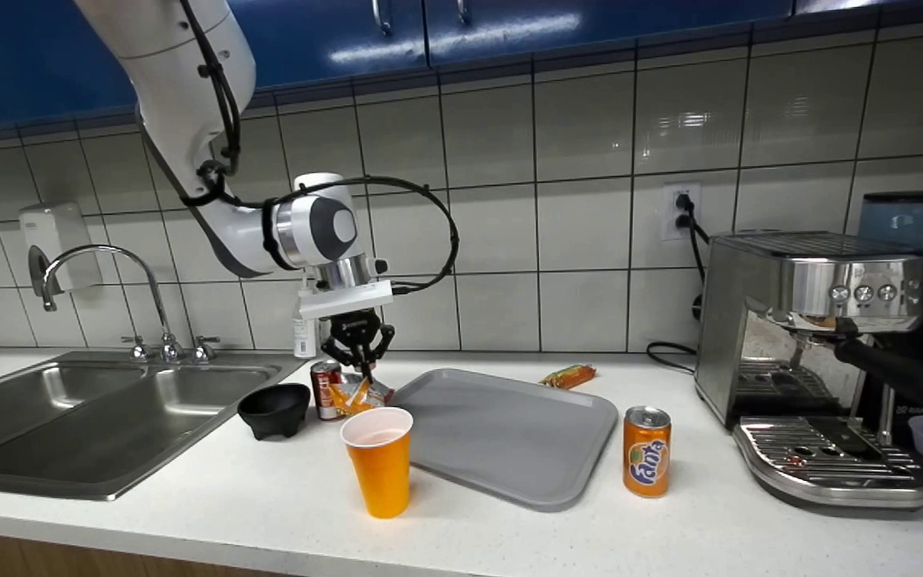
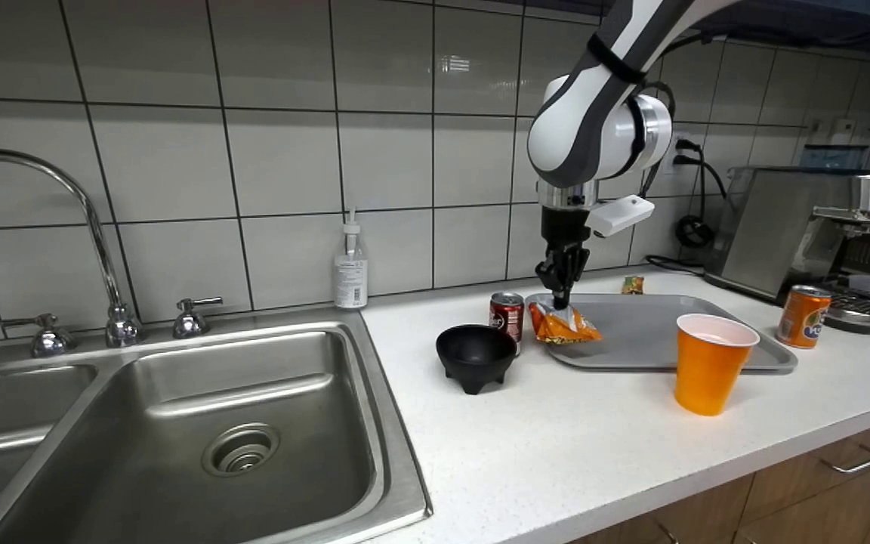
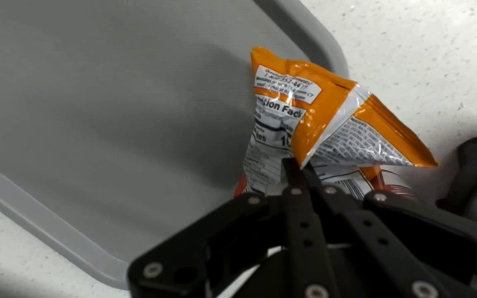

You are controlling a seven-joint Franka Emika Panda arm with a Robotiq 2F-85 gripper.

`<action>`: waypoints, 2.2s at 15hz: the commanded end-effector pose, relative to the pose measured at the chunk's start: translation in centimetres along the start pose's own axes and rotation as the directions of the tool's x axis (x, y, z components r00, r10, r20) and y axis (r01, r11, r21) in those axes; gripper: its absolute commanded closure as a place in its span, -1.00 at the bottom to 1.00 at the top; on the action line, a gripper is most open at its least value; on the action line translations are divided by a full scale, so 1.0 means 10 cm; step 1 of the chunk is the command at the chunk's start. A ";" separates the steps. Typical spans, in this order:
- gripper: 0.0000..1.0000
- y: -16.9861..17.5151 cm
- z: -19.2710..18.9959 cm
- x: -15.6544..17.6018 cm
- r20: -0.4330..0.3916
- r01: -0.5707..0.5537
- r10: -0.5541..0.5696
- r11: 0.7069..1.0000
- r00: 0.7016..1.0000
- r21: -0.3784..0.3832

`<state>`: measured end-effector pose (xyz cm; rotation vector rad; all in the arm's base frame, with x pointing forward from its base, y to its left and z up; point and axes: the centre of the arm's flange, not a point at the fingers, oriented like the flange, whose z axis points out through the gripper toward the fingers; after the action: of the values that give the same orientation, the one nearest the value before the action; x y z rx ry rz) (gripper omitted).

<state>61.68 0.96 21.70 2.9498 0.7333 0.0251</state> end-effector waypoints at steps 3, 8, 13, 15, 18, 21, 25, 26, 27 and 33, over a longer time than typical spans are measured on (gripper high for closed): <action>1.00 0.55 0.15 0.06 0.010 -0.052 0.052 0.998 0.999 -0.022; 1.00 0.65 0.21 0.07 0.009 -0.070 0.070 0.997 0.998 -0.025; 1.00 0.66 0.24 0.08 0.006 -0.071 0.071 0.997 0.997 -0.027; 1.00 0.66 0.24 0.07 0.007 -0.072 0.072 0.997 0.997 -0.027; 1.00 0.66 0.22 0.05 0.005 -0.073 0.073 0.997 0.997 -0.028; 1.00 0.65 0.21 0.03 0.005 -0.074 0.074 0.997 0.997 -0.029; 0.46 0.65 0.19 0.01 0.006 -0.074 0.074 0.997 0.997 -0.029; 0.45 0.65 0.18 0.00 0.004 -0.074 0.074 0.997 0.997 -0.030; 0.34 0.64 0.17 -0.01 0.003 -0.075 0.075 0.997 0.997 -0.029; -0.50 0.59 0.04 -0.07 -0.007 -0.082 0.082 0.996 0.997 -0.030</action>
<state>64.77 -4.53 20.22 2.9577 0.6143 0.0493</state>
